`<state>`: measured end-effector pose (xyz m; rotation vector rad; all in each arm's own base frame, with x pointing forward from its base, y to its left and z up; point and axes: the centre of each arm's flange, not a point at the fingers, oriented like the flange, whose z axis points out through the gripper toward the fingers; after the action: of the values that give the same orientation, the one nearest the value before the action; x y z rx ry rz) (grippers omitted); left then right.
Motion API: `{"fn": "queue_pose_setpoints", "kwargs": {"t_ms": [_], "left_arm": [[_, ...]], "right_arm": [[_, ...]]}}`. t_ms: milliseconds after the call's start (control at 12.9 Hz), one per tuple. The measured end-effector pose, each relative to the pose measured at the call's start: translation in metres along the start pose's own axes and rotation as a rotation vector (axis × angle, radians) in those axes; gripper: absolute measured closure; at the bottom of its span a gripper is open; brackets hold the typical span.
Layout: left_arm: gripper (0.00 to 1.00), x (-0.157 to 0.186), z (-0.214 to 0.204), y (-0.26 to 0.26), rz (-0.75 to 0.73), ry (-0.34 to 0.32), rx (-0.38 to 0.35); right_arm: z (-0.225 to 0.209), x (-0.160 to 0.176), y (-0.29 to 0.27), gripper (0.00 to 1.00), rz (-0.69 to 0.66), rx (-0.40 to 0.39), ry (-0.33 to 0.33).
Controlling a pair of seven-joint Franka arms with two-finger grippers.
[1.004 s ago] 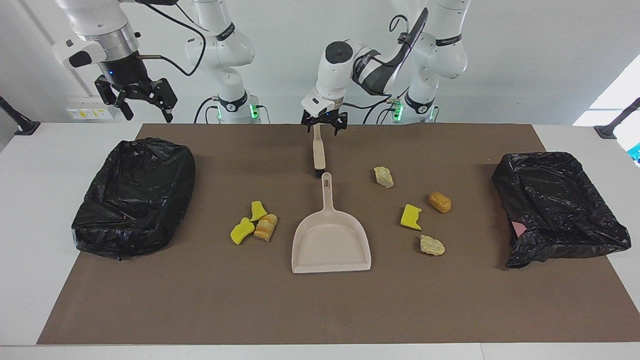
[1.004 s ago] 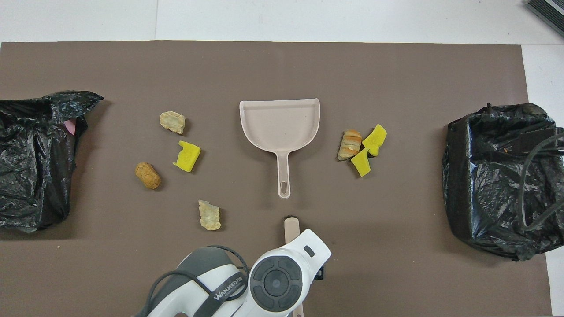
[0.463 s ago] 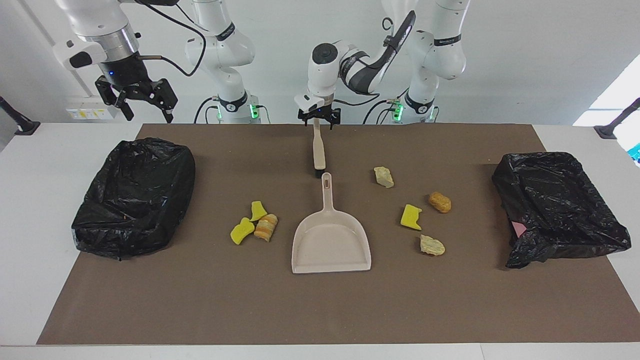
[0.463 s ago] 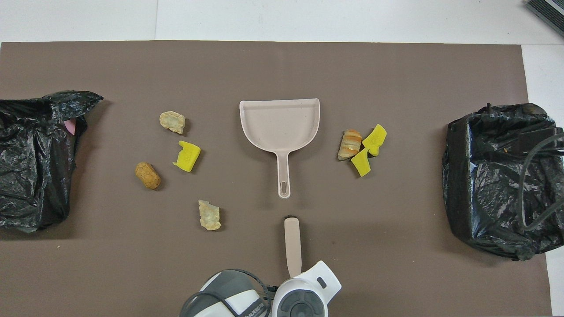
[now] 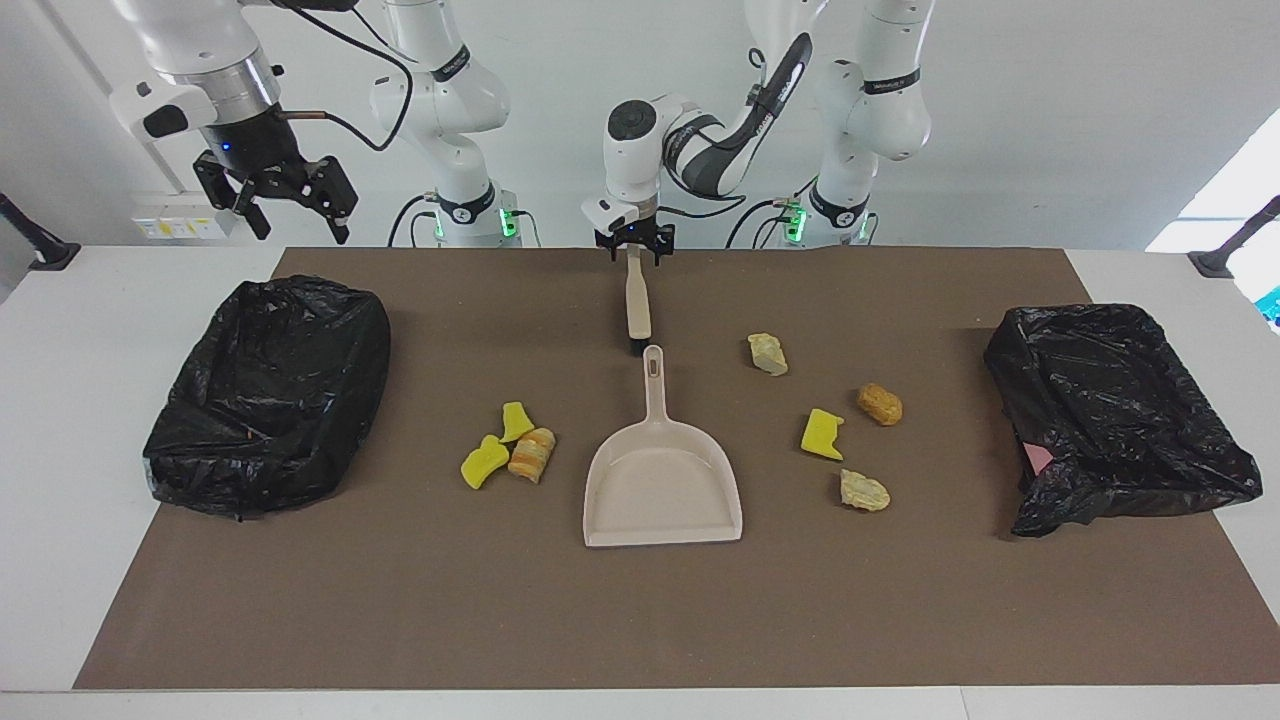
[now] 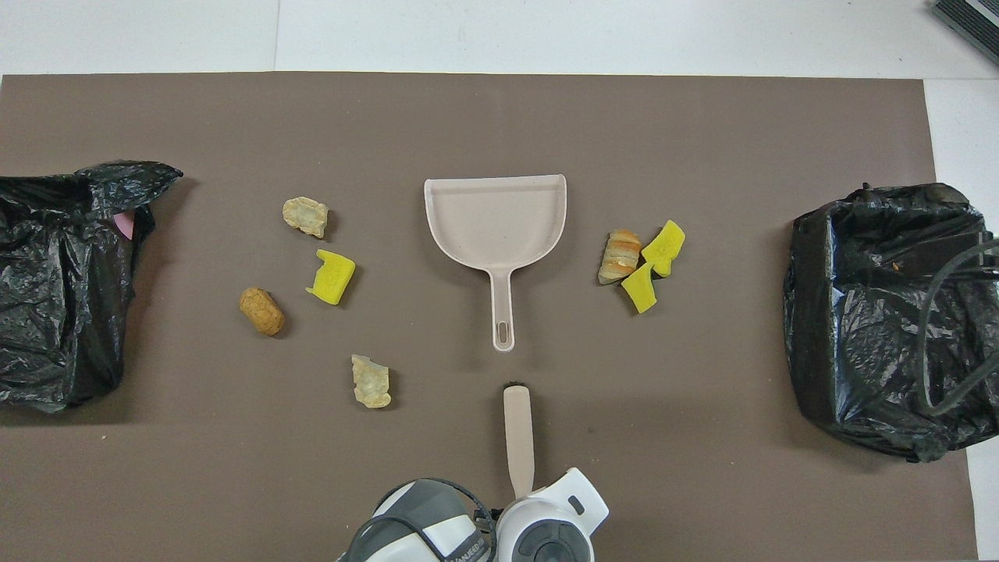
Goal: Sweep and dump trash in bin
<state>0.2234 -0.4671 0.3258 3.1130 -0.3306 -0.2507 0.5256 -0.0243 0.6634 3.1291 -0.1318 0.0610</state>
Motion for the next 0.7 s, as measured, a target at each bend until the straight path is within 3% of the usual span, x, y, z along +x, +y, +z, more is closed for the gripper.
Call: {"fn": "queue_pose_setpoints", "kwargs": {"t_ms": [232,541,695], "left_arm": [[0.22,0.003,-0.003,-0.002,-0.006,0.001,0.000],[0.74,0.008,-0.008,-0.008,-0.012,0.004,0.013],[0.74,0.015,-0.017,-0.015,-0.029,-0.008,0.024]], "right_arm": [[0.001,-0.001,0.000,0.00,0.000,0.000,-0.003],[0.002,-0.002,0.001,0.00,0.000,0.000,-0.007],[0.004,-0.003,0.001,0.00,0.002,0.000,-0.011]]}}
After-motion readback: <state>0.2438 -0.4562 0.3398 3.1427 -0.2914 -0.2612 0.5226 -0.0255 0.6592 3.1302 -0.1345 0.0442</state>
